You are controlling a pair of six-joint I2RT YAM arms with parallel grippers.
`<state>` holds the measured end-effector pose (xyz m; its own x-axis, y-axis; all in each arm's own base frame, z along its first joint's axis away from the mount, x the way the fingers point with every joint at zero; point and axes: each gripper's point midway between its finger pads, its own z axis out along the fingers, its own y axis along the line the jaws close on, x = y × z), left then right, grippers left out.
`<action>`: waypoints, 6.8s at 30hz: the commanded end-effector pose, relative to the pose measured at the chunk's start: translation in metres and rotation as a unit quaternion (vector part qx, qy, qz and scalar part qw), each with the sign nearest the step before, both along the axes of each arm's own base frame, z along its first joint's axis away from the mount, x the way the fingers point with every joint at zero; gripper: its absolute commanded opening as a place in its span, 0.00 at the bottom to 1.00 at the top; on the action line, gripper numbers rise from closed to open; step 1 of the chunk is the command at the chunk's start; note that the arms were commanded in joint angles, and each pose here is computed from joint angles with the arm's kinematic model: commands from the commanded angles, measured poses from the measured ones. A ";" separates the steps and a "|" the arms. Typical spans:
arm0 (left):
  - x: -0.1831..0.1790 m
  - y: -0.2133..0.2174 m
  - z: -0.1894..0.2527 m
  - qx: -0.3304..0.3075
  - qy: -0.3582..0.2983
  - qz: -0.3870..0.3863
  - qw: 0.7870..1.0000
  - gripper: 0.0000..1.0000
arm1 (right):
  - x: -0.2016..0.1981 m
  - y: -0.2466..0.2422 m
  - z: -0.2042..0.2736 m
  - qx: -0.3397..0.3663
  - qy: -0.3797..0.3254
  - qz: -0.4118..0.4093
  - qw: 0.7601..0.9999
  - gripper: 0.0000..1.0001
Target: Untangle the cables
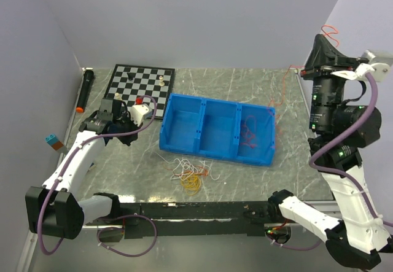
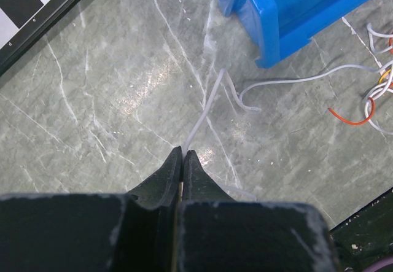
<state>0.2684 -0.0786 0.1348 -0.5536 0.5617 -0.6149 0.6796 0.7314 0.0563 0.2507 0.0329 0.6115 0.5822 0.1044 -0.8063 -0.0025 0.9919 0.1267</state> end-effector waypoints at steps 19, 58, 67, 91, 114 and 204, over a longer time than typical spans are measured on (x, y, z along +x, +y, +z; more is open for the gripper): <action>0.006 -0.002 0.004 -0.001 -0.019 -0.005 1.000 0.01 | 0.048 0.017 -0.102 0.002 0.103 -0.001 0.995 0.00; 0.006 -0.003 0.009 -0.004 -0.022 -0.004 1.000 0.01 | 0.092 0.039 -0.465 0.179 0.556 -0.060 0.809 0.00; 0.007 -0.004 0.010 -0.007 -0.021 -0.006 1.000 0.01 | 0.085 0.045 -0.472 0.234 0.579 -0.029 0.781 0.42; 0.005 -0.008 0.012 -0.017 -0.017 -0.005 1.000 0.01 | 0.054 0.078 -0.406 0.208 0.520 0.138 0.817 0.60; 0.004 -0.011 -0.015 -0.022 0.013 -0.006 1.000 0.01 | -0.103 0.230 -0.488 0.007 0.567 0.446 0.693 0.51; 0.010 -0.022 0.026 -0.050 -0.011 -0.013 0.999 0.01 | 0.034 -0.004 -0.287 0.024 0.364 -0.094 0.926 0.00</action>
